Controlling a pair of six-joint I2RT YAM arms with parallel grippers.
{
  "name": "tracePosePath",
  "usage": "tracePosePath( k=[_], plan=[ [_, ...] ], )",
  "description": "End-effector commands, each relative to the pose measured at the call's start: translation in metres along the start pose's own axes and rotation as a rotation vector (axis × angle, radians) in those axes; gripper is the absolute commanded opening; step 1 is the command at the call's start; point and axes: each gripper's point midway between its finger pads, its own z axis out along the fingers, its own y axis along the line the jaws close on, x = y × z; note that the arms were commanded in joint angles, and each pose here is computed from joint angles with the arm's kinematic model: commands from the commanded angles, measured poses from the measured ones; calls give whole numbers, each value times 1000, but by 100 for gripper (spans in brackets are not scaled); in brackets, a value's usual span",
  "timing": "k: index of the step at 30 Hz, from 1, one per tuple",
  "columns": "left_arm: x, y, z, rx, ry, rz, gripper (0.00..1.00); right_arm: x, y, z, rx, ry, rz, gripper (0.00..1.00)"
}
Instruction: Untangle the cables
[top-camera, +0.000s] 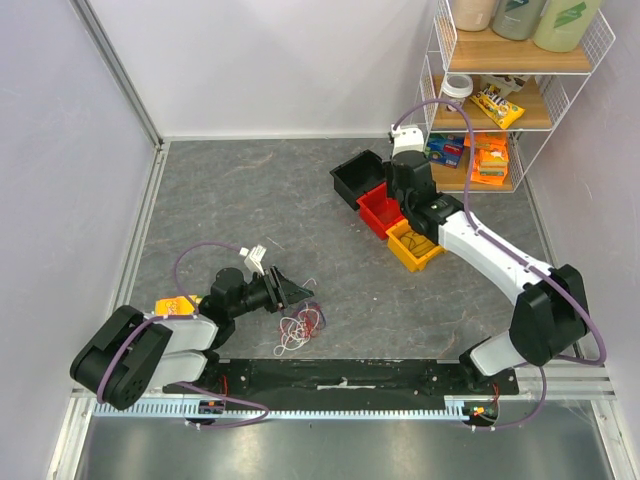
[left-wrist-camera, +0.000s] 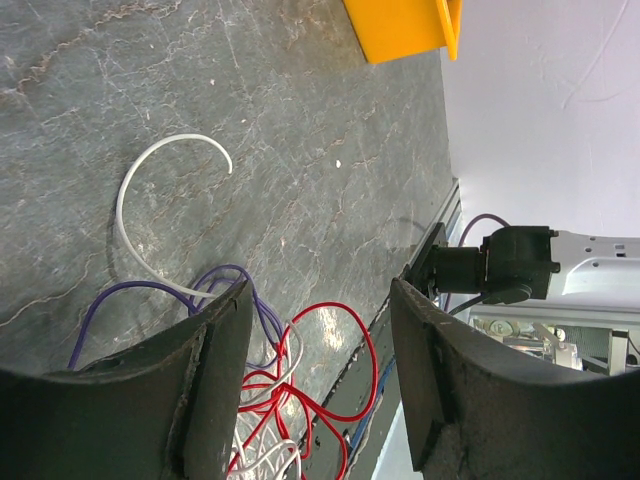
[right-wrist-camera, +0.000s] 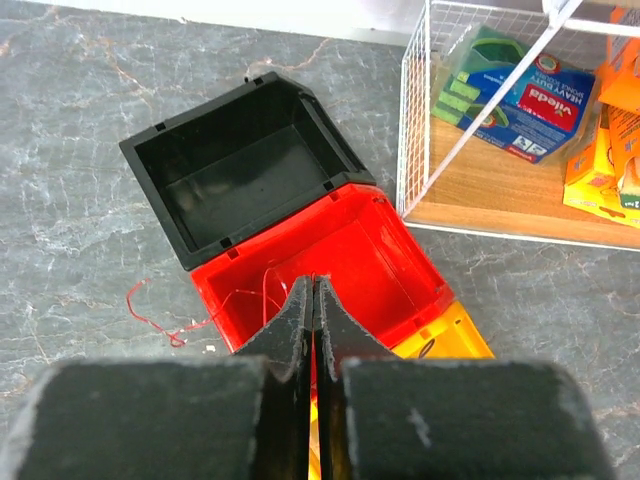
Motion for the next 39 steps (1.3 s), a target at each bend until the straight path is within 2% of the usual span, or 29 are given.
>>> tracePosePath(
  k=[1, 6, 10, 18, 31, 39],
  plan=[
    [-5, -5, 1, 30, -23, 50, 64, -66, -2, -20, -16, -143, 79, 0],
    [-6, -5, 1, 28, -31, 50, 64, -131, -27, -55, 54, -260, 90, 0],
    [-6, -7, 1, 34, -32, 53, 64, -168, -43, -75, 85, -338, 106, 0],
    [-6, -6, 1, 32, -30, 48, 64, -180, -41, -65, 83, -340, 91, 0],
    [-6, -6, 1, 35, -27, 50, 64, -107, -35, -14, 121, -187, 28, 0],
    [-6, -7, 2, 37, -28, 53, 64, -9, -25, 23, 124, 5, -20, 0]
  ],
)
